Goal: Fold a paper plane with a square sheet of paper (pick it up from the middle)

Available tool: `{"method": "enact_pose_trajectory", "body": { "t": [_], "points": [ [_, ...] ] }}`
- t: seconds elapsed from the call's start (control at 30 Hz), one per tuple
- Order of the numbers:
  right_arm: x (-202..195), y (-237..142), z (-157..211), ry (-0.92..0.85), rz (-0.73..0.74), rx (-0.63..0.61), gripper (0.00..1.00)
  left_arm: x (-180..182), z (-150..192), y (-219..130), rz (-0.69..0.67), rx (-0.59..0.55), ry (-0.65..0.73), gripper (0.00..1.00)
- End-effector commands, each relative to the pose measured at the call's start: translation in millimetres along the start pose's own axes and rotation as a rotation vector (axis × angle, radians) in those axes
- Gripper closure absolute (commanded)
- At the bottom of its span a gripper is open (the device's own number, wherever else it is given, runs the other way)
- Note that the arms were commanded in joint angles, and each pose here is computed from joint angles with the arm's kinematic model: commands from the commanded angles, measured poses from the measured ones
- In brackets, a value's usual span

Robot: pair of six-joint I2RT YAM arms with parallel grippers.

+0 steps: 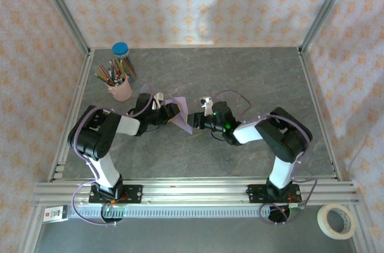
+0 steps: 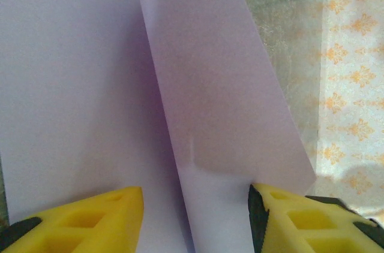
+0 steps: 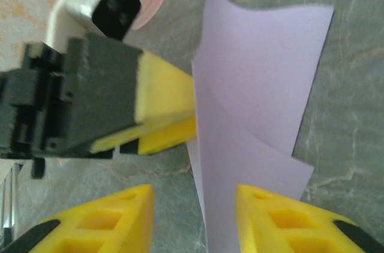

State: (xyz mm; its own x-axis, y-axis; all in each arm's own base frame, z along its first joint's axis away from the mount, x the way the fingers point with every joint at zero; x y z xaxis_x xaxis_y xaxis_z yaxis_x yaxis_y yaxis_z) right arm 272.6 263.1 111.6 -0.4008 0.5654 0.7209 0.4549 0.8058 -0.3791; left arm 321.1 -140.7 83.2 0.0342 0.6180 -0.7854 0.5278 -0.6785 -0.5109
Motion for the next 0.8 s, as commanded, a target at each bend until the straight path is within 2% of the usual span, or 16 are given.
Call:
{"method": "enact_pose_trajectory", "body": {
  "t": [0.0,0.4,0.57,0.77],
  "points": [
    [1.4,-3.1,-6.1,-0.056,0.079,-0.026,0.59,18.2,10.6,4.5,-0.096,0.038,-0.028,0.47],
    [4.9,26.1,7.5,-0.118,0.361,0.066,0.58,18.3,11.5,5.5,-0.097,0.043,-0.030,0.46],
    [4.4,35.4,9.0,-0.120,0.404,0.092,0.60,18.0,10.9,6.2,-0.093,0.045,-0.031,0.46],
    [4.6,41.4,10.4,-0.110,0.399,0.112,0.67,17.4,10.3,6.3,-0.092,0.045,-0.031,0.46]
  ]
}}
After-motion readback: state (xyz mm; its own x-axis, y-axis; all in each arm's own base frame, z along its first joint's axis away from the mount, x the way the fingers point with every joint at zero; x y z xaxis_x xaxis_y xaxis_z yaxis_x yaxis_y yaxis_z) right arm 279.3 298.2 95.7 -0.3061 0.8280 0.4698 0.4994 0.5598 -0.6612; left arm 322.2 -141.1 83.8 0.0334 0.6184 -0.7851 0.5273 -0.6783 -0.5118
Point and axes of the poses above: each hand's point on the last joint's axis, 136 mm out from that joint toward the fingers, its own y axis out along the fingers, its own x axis along the line the jaws close on, z = x × y, the point moved 8 cm from there along -y, back along the fingers, and after that the axes turned 8 degrees about y, right-handed, at the moved point
